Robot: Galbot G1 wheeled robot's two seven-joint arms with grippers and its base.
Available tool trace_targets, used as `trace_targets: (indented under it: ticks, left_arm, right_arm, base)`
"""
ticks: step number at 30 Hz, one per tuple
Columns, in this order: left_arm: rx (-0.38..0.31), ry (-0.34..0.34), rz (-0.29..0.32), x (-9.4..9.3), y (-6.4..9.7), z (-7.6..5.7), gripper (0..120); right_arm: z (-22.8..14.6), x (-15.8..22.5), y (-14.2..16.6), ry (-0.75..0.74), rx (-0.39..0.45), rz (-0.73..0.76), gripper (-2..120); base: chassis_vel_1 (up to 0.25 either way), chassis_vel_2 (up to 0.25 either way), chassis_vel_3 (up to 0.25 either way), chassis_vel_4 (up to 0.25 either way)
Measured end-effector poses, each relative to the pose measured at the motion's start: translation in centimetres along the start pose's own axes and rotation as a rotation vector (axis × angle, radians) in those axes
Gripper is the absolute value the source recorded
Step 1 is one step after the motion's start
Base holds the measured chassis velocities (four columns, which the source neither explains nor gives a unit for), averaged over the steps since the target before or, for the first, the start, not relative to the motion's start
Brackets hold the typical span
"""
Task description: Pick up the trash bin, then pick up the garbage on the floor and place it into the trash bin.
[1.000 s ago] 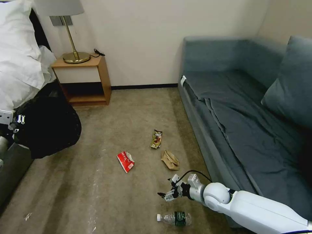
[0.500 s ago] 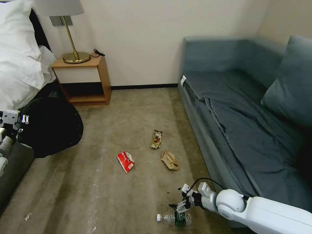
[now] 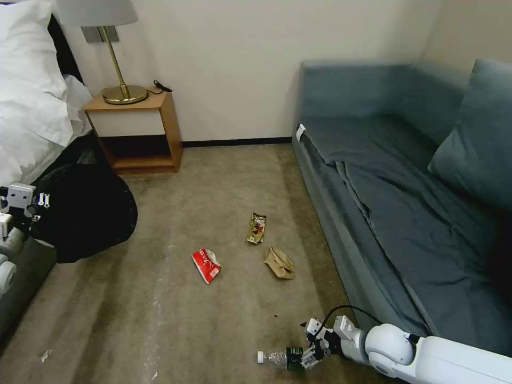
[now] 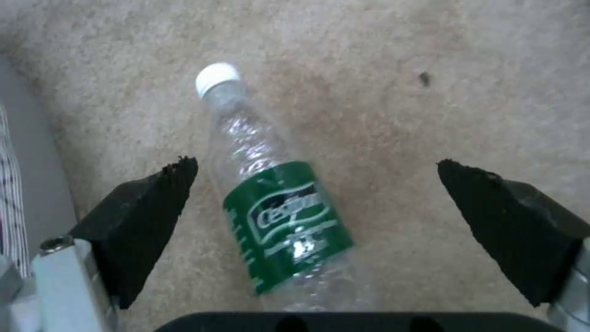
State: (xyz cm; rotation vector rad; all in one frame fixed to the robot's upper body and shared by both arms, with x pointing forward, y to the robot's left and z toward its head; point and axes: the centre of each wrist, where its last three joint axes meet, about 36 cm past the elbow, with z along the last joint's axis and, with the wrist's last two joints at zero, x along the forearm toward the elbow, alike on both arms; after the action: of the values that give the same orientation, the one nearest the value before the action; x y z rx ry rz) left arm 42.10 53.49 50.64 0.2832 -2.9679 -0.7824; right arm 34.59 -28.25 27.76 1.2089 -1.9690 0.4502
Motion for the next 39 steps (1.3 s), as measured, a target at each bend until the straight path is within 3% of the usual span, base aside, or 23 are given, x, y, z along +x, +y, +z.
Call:
trace_targets:
  ticks: [21,39]
  left_arm:
    - [0.025,0.026,0.001,0.8,0.4,1.5,6]
    - [0.035,0.023,-0.007,0.6,1.5,1.8,6]
  right_arm:
    - [3.1,-4.9,1.0,0.034,0.006,-0.029,100]
    - [3.4,-7.0,0.9,0.033,0.001,-0.047,99]
  base:
    - [0.000,0.000,0.000,0.000]
    - [0.000,0.000,0.000,0.000]
